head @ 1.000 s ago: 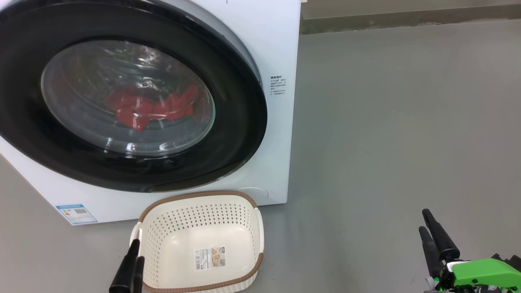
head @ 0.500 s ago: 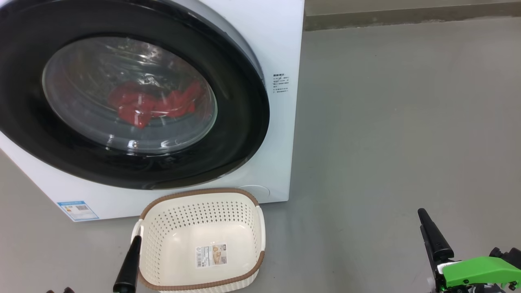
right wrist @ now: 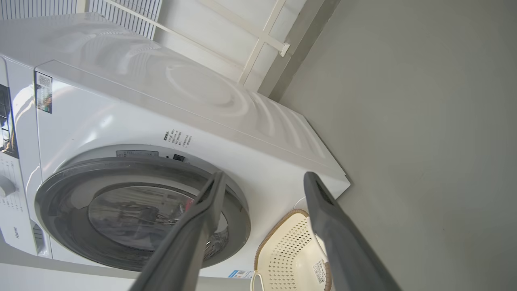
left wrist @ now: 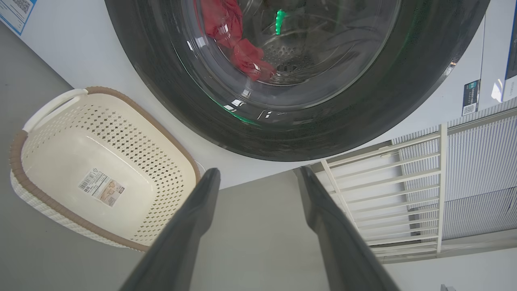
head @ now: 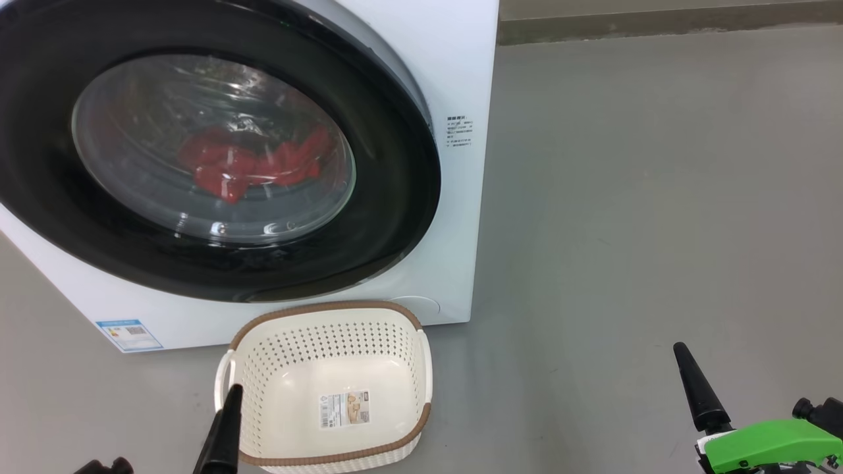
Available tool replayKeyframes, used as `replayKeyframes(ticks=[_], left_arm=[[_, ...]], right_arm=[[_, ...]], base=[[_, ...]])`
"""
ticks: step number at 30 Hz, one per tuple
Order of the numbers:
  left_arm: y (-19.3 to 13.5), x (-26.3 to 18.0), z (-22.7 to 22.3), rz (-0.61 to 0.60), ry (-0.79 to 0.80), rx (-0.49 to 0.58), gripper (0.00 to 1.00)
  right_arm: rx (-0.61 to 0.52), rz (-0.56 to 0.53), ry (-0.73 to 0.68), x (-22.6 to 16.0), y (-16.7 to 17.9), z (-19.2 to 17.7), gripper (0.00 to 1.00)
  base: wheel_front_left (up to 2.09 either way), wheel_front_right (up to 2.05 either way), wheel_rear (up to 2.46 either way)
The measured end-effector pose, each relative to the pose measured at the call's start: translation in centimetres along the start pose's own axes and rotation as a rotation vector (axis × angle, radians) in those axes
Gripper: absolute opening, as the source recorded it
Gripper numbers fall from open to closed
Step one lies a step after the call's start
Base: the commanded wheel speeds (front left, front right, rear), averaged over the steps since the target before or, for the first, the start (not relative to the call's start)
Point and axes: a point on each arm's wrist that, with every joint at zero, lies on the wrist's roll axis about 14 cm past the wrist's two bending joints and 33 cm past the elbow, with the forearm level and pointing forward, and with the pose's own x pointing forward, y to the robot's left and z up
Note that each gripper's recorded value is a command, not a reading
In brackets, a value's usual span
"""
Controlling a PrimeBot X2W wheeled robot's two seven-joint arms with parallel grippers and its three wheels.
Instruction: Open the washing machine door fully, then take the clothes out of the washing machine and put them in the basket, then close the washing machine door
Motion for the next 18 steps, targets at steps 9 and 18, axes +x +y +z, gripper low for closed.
replayKeyframes(ticks=[9, 18], left_arm=[[-0.15, -0.18, -0.17, 0.002, -0.005, 0.136, 1.0], [-0.46, -0.35, 0.09, 0.001, -0.027, 0.255, 1.0]], right_arm=[[-0.113, 0.011, 0.006, 0.16, 0.27, -0.25, 1.0], [-0.224, 0.027, 0.02, 0.01, 0.53, -0.81, 1.0]], base=[[0.0, 0.0, 0.0], [0.0, 0.0, 0.0]])
